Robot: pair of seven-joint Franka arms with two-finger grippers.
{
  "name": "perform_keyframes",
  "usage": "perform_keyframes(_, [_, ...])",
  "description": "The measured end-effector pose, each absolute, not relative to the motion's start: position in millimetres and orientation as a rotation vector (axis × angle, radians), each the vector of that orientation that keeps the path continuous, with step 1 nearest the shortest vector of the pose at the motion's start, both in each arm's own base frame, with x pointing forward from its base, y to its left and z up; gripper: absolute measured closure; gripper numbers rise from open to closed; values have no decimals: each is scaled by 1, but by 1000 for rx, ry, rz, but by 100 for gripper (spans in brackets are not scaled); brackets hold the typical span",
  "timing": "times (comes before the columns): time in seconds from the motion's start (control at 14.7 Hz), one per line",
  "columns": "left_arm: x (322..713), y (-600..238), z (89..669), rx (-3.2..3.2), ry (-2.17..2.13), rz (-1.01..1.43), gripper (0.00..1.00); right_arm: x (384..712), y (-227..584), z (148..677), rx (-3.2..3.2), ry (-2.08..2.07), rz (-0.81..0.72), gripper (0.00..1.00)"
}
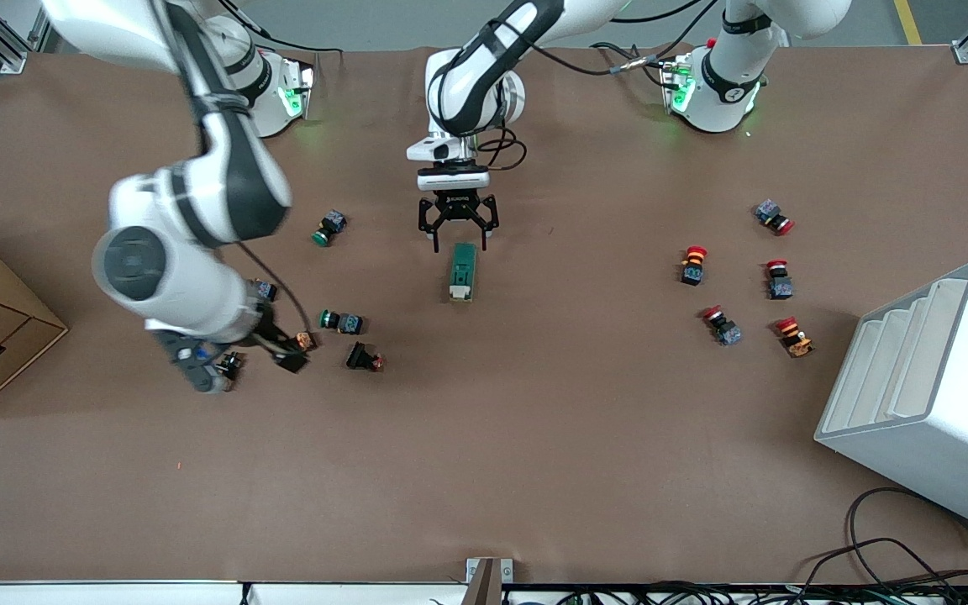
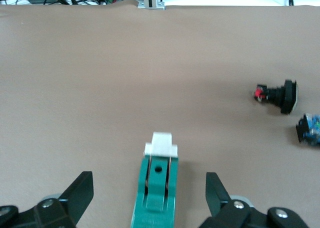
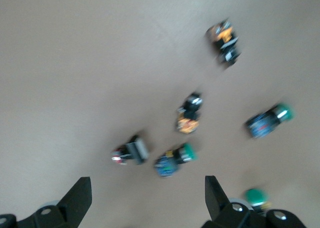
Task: Close load switch with both arms
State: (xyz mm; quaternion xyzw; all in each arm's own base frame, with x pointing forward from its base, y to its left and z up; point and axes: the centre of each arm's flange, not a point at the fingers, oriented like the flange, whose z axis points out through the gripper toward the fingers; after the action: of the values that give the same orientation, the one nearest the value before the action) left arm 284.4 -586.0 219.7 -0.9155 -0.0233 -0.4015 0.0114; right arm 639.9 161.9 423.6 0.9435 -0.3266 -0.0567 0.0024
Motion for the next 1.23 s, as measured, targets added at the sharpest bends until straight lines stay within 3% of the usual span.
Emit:
perform_keyframes(0.2, [322, -581, 263, -2869, -131, -1138, 1, 638, 75, 455, 3084, -627, -248, 0])
perform_keyframes(0.55, [421, -540, 345, -2920, -158, -899, 1, 630, -40, 505, 3127, -158, -279, 0])
perform_keyframes(1.23, [562, -391, 490, -3042, -209, -532, 0, 623, -43, 549, 3103, -112, -302, 0])
